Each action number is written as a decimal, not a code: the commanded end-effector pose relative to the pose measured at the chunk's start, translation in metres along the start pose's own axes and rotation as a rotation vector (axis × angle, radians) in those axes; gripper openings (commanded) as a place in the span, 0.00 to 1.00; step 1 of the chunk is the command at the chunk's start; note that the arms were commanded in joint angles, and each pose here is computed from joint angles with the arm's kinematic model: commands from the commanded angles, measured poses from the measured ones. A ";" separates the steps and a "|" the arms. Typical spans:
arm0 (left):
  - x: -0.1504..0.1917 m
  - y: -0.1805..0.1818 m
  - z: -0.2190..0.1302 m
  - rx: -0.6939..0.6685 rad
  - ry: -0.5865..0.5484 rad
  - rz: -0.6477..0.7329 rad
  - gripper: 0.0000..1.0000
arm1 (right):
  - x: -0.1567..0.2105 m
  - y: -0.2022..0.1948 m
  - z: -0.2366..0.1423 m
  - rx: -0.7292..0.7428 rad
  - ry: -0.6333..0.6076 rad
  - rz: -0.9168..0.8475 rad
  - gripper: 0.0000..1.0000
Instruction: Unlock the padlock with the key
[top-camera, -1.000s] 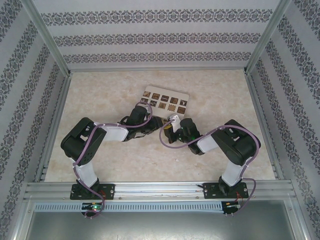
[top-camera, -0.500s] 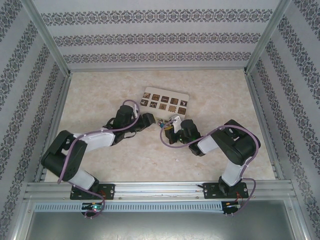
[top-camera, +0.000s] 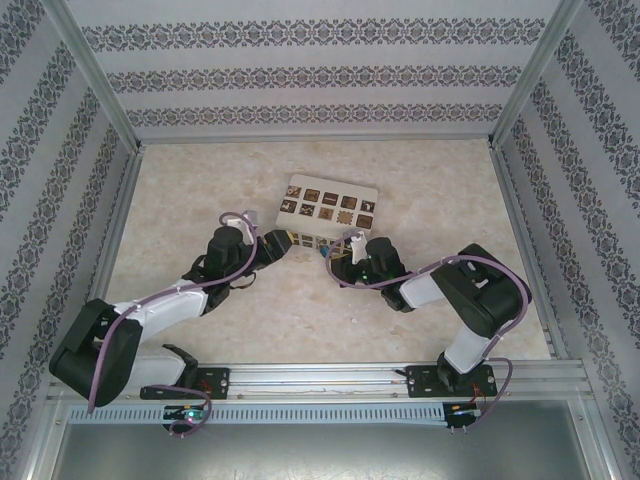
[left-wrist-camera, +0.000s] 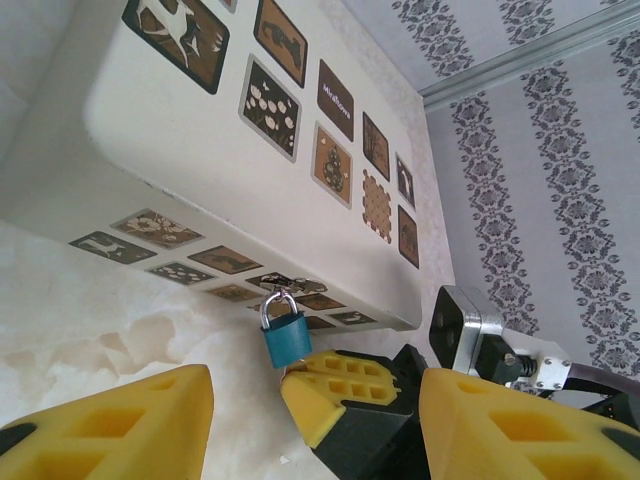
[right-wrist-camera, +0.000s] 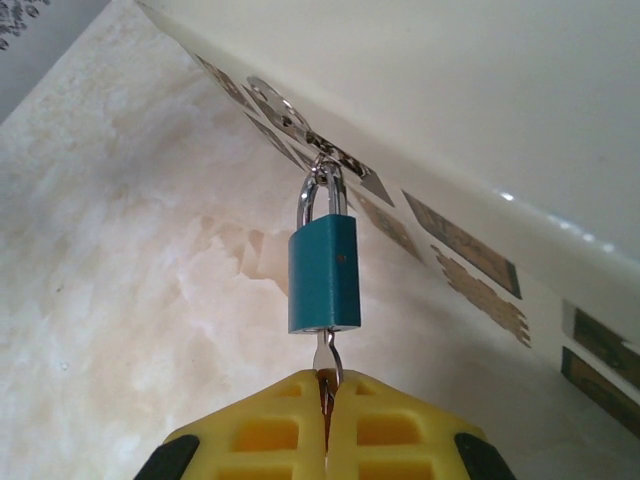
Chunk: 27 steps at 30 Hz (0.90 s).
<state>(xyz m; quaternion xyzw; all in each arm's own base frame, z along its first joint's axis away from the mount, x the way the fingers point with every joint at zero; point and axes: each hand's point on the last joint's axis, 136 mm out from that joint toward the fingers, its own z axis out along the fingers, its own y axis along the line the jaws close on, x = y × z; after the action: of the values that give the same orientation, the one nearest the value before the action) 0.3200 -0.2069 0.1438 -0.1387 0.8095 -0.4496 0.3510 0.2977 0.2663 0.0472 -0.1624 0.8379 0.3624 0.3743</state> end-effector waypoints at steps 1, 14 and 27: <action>-0.012 -0.006 -0.007 0.046 -0.069 -0.018 0.56 | -0.015 0.018 -0.006 -0.075 -0.036 0.047 0.00; 0.000 0.001 -0.008 0.081 -0.049 -0.126 0.58 | -0.023 0.027 -0.009 -0.116 -0.040 0.211 0.00; 0.008 0.000 -0.007 0.093 -0.009 -0.173 0.58 | -0.032 0.036 -0.010 -0.141 -0.059 0.283 0.00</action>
<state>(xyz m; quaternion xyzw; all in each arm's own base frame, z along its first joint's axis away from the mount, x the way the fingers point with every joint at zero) 0.3075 -0.2033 0.1345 -0.1968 0.7809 -0.4968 0.3234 0.2897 0.2728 0.0591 -0.0465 0.8446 0.4395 0.3022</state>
